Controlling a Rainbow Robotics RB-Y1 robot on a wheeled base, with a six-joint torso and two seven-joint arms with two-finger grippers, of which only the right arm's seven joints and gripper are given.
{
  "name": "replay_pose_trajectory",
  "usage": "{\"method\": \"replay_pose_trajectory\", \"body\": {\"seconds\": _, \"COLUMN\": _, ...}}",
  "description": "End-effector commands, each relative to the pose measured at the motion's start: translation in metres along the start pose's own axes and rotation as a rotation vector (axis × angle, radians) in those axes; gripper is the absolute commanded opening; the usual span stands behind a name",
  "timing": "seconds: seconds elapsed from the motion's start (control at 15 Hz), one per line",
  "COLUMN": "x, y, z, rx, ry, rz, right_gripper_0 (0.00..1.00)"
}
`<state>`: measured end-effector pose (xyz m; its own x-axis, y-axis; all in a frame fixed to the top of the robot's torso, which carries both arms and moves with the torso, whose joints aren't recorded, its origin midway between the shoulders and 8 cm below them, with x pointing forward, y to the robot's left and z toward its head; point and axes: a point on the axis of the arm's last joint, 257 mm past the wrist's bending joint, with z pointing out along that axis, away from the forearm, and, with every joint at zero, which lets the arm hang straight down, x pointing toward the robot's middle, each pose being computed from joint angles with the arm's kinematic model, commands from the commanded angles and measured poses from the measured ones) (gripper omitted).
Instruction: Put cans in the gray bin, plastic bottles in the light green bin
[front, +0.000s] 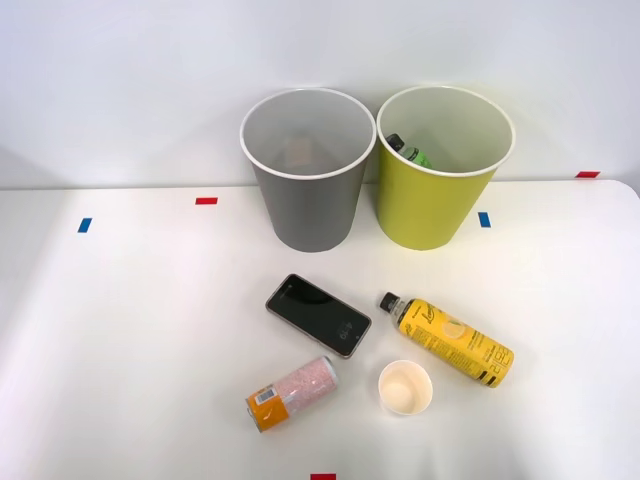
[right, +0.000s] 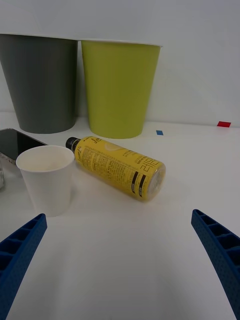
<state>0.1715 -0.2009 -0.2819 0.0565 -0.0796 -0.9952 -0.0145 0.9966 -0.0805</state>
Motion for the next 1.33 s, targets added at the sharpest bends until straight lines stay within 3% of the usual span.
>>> {"method": "replay_pose_trajectory", "body": {"seconds": 0.07, "x": 0.0001, "y": 0.0000, "z": 0.0000, "rx": 0.000, "ry": 0.000, "rz": 0.000, "right_gripper_0": 1.00}}
{"method": "replay_pose_trajectory", "body": {"seconds": 1.33, "x": 0.0001, "y": 0.0000, "z": 0.0000, "rx": 0.000, "ry": 0.000, "rz": 0.000, "right_gripper_0": 1.00}}
